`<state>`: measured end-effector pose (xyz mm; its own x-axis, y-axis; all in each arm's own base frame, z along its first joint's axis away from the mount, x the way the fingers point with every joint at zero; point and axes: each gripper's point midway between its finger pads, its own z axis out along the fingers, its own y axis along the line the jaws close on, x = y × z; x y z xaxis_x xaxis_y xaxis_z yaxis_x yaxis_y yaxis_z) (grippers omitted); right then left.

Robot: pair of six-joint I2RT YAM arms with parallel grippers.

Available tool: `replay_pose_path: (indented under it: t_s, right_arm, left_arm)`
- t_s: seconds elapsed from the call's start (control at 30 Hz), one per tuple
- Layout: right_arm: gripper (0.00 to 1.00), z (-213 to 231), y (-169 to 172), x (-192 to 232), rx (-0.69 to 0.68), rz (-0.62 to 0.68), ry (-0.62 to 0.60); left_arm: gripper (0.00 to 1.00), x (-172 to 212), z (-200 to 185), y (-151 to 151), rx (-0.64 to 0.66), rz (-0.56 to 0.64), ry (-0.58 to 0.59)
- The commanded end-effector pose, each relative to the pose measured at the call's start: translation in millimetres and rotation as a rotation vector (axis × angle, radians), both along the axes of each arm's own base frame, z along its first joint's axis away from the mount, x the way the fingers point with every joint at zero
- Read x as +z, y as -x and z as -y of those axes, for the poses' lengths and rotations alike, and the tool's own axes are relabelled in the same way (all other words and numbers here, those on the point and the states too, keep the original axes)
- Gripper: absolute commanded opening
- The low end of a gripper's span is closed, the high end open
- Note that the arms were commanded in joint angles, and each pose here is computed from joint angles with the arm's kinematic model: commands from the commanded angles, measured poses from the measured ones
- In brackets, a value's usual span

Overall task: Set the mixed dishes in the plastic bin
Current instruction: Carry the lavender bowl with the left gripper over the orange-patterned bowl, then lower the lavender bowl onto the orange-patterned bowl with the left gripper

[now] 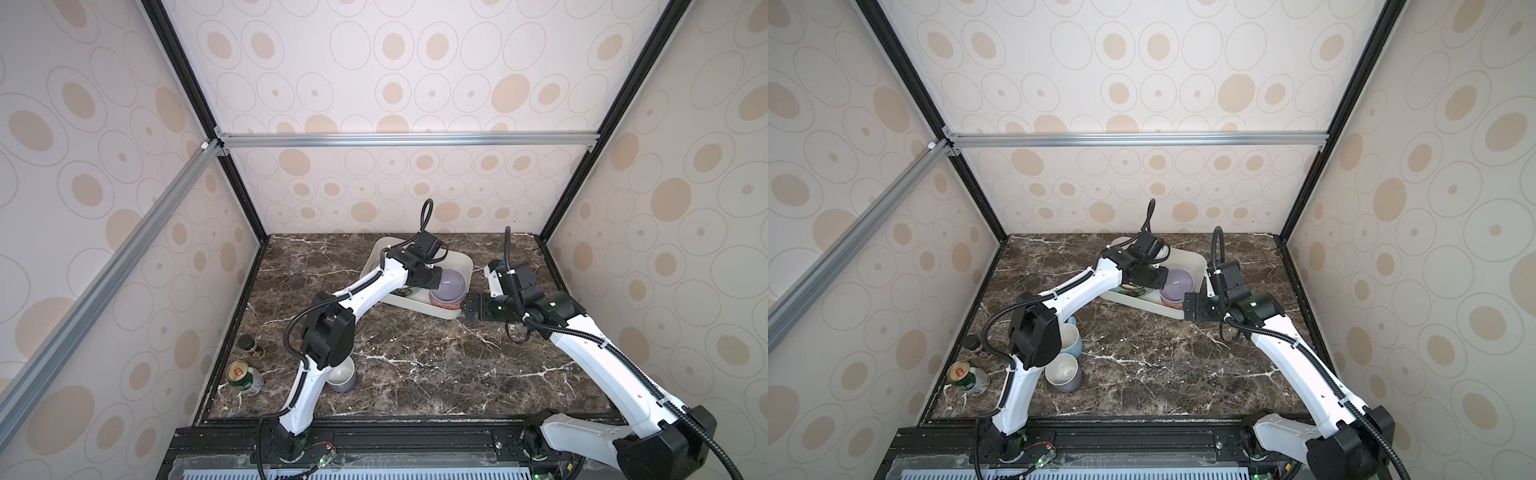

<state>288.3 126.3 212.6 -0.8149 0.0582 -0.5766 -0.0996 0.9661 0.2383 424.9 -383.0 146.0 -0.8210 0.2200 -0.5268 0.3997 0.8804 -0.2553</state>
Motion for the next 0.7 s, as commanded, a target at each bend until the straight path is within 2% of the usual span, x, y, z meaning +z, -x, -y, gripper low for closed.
replay_pose_path:
  t_s: [0.0, 0.67]
  right_arm:
    - [1.00, 8.1, 8.4, -4.8, -0.022, -0.018, 0.010]
    - [1.00, 12.7, 6.1, -8.7, -0.024, -0.017, 0.008]
  left_arm:
    - [0.02, 22.0, 10.6, -4.8, 0.014, 0.038, 0.039]
    - [0.05, -8.1, 9.9, -19.8, 0.026, 0.021, -0.035]
